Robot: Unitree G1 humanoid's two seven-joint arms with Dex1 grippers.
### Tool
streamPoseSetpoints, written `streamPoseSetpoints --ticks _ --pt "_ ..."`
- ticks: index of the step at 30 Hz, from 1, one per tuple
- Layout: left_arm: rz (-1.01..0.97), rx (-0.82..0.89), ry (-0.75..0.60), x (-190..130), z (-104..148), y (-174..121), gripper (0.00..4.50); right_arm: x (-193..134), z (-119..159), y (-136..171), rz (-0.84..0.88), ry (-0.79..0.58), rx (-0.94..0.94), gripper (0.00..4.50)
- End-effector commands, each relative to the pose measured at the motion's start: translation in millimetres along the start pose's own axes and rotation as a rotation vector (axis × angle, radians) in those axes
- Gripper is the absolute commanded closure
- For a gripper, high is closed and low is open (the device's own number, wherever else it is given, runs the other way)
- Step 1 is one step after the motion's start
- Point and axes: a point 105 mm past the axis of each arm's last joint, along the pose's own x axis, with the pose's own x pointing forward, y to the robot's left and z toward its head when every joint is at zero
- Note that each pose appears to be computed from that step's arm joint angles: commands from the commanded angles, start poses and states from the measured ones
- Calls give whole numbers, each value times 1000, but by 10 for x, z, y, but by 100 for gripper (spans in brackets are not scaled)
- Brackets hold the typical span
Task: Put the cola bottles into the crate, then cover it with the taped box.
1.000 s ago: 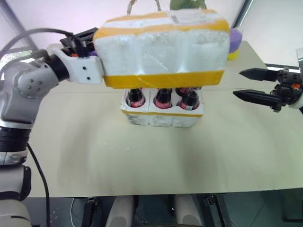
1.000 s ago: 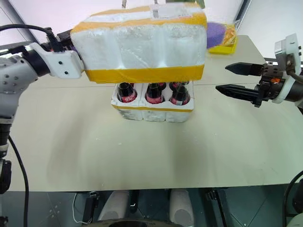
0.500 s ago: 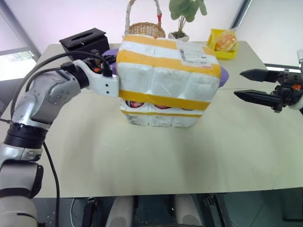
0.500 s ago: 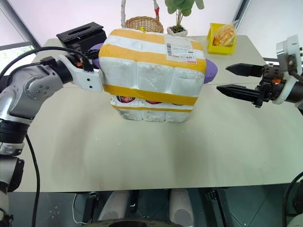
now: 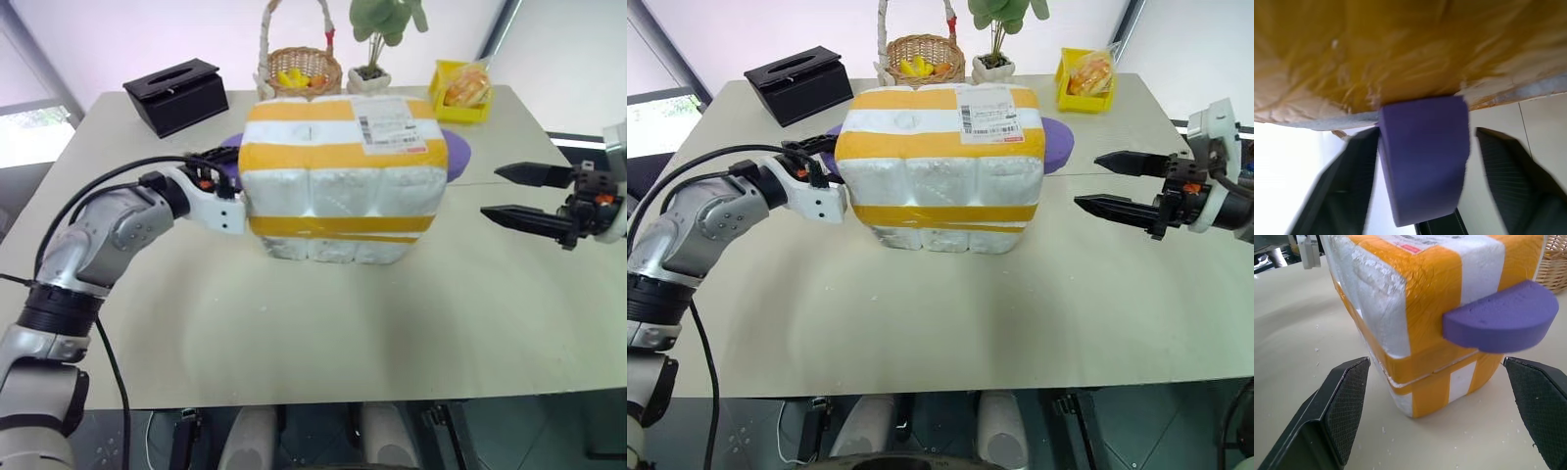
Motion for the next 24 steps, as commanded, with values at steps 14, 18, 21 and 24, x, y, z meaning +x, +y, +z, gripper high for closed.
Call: streamPoseSetpoints --ticks 14,18,21,24 --pt "51 28 -47 -652 55 134 8 -54 -10 -81 -2 4 -27 0" --pt "-10 -401 -52 -981 64 2 8 -82 -53 -104 -5 22 -16 0" --pt "-57 -894 -30 -1231 -32 -33 8 -121 -132 -149 -8 44 -2 0" --pt "-126 -1251 -64 -1411 -21 -22 8 -160 -227 -203 -5 69 15 0"
